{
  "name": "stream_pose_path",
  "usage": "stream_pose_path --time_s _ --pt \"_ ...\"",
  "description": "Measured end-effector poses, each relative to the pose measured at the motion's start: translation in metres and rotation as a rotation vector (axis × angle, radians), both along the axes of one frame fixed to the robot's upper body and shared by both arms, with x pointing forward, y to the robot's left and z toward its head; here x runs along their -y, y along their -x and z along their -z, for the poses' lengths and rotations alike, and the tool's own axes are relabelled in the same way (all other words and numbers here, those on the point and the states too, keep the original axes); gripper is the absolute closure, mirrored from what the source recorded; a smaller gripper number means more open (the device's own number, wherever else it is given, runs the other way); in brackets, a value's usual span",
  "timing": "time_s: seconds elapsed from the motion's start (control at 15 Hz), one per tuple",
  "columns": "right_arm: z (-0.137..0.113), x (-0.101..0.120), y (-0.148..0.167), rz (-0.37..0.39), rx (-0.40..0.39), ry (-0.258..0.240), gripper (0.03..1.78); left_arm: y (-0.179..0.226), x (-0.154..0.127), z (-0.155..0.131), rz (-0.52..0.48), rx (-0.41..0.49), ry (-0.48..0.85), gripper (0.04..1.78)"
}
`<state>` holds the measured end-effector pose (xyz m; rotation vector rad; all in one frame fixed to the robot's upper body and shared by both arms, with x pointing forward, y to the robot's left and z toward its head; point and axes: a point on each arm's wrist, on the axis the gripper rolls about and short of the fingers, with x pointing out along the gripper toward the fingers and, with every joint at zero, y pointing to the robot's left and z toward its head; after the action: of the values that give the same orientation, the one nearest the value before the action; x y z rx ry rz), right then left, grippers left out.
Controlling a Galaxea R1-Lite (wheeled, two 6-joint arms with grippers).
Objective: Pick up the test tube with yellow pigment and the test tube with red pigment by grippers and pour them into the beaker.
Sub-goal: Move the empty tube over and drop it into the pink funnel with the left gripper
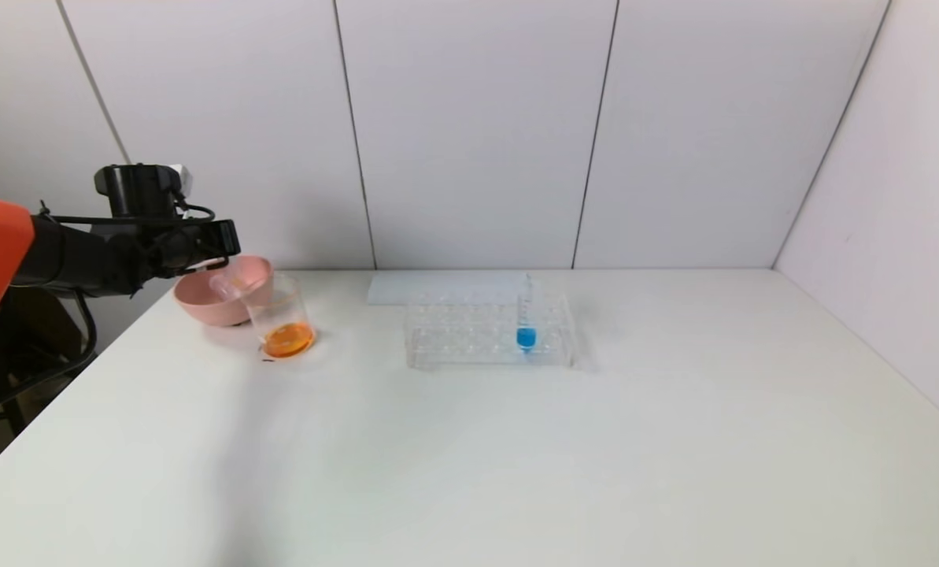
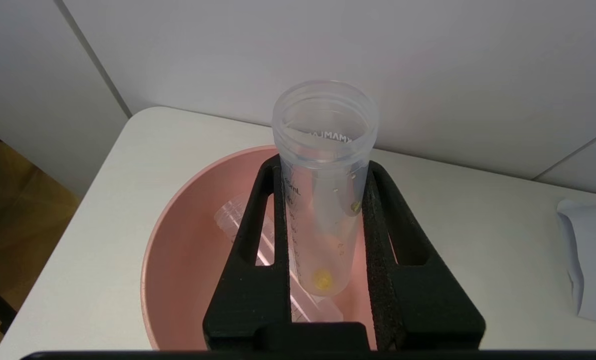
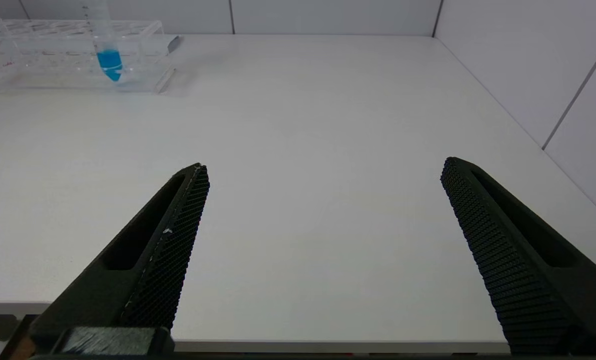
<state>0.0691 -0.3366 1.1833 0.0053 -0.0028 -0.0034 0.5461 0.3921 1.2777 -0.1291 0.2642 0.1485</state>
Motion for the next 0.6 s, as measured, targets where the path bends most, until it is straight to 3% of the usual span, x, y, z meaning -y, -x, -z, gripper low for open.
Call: stream_pose_path --time_s 0.6 --pt "0.000 0.000 0.000 0.000 0.000 0.000 0.11 -0.008 -0.004 0.024 0.005 -0.039 0.015 1.38"
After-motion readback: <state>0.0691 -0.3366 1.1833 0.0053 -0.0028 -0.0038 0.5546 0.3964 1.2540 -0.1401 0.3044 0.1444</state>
